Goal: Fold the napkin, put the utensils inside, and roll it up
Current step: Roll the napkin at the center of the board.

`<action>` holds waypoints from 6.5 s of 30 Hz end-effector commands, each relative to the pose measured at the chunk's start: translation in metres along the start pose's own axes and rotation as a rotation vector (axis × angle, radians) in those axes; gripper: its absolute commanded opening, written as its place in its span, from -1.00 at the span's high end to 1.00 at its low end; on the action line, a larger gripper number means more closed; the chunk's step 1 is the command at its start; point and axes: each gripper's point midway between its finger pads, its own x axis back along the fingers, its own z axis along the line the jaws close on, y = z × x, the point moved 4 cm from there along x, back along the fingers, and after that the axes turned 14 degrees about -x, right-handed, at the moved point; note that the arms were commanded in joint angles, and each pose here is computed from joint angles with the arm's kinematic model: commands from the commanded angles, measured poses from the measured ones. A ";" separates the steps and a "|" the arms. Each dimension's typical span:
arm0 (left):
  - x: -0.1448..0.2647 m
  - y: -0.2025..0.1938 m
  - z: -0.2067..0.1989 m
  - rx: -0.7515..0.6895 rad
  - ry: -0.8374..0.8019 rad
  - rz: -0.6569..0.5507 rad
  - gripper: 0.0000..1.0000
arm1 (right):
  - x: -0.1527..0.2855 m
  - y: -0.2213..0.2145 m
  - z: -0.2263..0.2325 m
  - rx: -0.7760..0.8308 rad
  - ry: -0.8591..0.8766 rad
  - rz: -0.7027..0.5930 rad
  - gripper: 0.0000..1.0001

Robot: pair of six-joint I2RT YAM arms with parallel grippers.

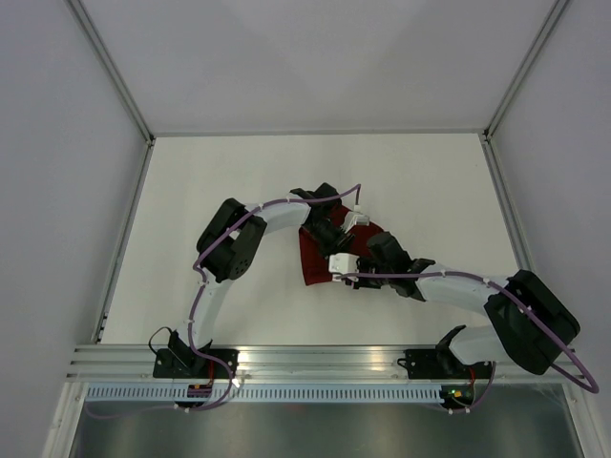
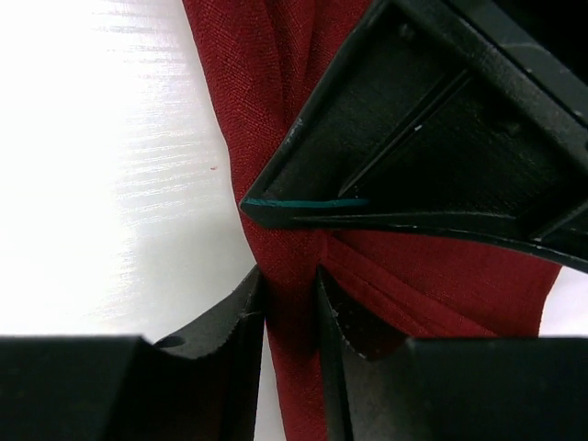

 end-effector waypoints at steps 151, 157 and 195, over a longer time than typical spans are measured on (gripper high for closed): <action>-0.009 -0.063 0.009 0.173 -0.019 -0.109 0.95 | 0.003 0.011 -0.003 0.061 0.049 -0.049 -0.29; -0.008 -0.065 0.011 0.176 -0.018 -0.103 0.95 | 0.008 0.015 0.001 0.048 0.073 -0.046 -0.28; 0.124 0.031 0.009 0.009 0.632 -0.452 0.27 | -0.001 -0.018 0.031 -0.306 0.617 0.290 0.43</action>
